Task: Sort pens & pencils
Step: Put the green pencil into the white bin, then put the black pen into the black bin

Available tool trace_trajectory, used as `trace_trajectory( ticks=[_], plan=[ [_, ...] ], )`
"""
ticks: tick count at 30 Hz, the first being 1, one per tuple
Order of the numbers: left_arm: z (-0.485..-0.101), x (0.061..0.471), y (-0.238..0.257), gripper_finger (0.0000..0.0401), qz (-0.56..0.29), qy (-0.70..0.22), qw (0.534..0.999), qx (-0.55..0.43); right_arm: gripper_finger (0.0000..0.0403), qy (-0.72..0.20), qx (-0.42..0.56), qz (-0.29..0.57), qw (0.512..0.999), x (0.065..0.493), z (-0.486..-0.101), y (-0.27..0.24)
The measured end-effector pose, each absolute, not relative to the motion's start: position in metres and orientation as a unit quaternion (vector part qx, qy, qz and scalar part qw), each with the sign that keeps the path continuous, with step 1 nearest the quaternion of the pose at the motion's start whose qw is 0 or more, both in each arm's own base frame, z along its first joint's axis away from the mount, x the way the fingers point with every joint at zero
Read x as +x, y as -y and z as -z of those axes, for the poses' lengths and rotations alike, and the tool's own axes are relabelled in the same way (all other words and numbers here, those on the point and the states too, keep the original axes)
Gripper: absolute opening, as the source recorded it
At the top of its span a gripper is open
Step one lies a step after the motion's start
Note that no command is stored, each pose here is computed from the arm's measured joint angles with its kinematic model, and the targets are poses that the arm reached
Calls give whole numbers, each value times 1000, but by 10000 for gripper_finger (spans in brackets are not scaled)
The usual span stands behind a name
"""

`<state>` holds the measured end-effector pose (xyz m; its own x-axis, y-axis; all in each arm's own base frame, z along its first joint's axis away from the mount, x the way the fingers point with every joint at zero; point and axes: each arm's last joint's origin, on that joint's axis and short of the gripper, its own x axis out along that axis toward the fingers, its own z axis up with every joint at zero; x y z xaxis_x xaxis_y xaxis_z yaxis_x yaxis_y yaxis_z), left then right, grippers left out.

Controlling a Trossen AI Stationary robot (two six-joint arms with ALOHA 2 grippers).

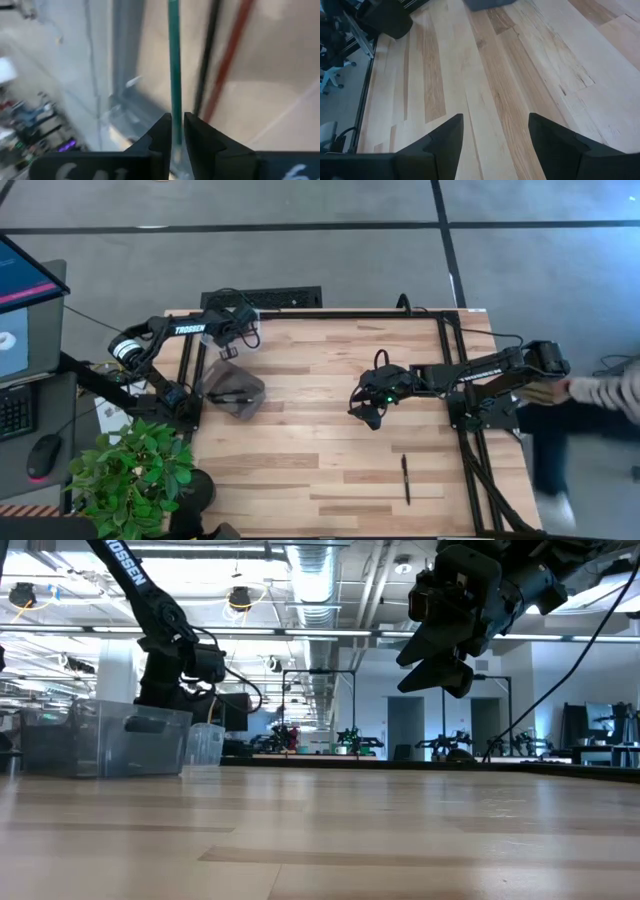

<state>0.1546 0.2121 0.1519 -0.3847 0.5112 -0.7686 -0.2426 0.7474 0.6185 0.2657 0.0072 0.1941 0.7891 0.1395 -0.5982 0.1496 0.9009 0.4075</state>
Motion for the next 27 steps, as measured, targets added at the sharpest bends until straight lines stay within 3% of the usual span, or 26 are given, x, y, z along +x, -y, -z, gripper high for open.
trace_trajectory(
  ticks=[5, 12, 17, 22, 27],
  plan=[
    [-151, 156, -211, 64, -341, -749, 564, 72, 244, -325, 223, 3, 919, 266, -194, -7],
    [-155, 155, -212, 82, -399, -739, 538, 70, 244, -320, 222, 3, 921, 266, -195, -7],
    [-176, 165, -209, 82, -414, -708, 566, 82, 244, -298, 223, -3, 928, 269, -199, -7],
    [-213, 176, -192, 82, -427, -644, 628, 99, 244, -308, 224, -1, 925, 268, -197, -7],
    [-253, 179, -157, 82, -404, -541, 733, 83, 244, -306, 240, 4, 921, 260, -206, -7]
  ],
)
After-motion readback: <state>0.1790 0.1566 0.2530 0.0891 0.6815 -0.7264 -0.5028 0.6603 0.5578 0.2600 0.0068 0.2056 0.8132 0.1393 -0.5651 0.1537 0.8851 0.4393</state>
